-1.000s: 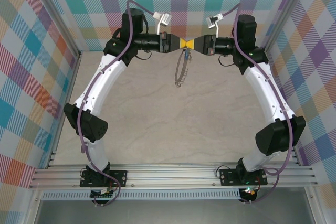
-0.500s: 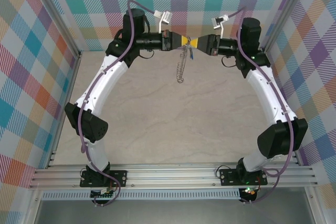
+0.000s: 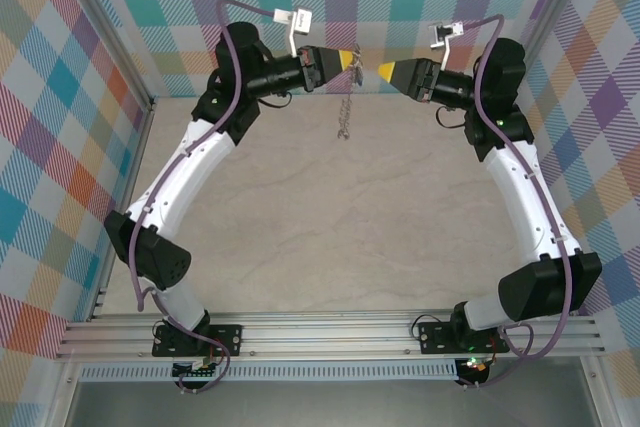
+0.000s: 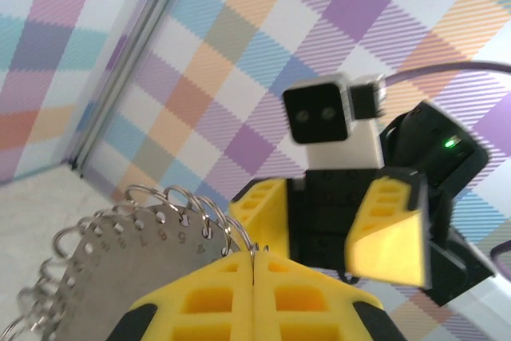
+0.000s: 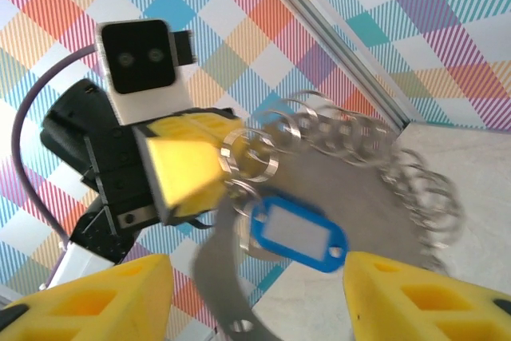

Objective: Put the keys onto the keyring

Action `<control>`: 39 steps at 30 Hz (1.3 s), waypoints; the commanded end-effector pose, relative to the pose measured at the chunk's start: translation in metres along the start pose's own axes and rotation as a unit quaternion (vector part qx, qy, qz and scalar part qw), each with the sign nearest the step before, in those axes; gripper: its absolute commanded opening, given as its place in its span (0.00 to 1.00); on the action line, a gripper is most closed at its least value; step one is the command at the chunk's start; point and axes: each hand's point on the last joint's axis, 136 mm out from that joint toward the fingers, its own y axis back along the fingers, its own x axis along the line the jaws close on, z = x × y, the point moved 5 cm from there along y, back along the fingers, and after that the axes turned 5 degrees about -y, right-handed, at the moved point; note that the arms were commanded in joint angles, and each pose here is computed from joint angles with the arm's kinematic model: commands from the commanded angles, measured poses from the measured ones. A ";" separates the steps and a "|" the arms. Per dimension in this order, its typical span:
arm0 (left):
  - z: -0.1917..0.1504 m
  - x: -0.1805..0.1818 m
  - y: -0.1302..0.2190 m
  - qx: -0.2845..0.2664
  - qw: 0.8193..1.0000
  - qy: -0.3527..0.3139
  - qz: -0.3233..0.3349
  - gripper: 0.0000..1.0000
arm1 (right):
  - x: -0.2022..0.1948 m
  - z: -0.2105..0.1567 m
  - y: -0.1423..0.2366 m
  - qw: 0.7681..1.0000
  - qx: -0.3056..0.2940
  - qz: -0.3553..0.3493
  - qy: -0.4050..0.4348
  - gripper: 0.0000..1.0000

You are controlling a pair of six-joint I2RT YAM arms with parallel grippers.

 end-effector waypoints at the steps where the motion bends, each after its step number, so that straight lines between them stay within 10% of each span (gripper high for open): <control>1: 0.033 -0.039 0.014 -0.068 0.996 -0.051 -0.027 0.00 | 0.018 0.009 0.001 0.999 -0.019 0.017 0.022 0.61; 32: 0.044 -0.056 0.008 -0.086 0.995 -0.046 -0.038 0.00 | 0.036 0.001 -0.037 0.995 -0.008 -0.035 0.094 0.65; 39: 0.043 -0.054 0.005 -0.083 0.995 -0.043 -0.038 0.00 | 0.039 0.000 -0.044 0.994 0.002 -0.028 0.102 0.48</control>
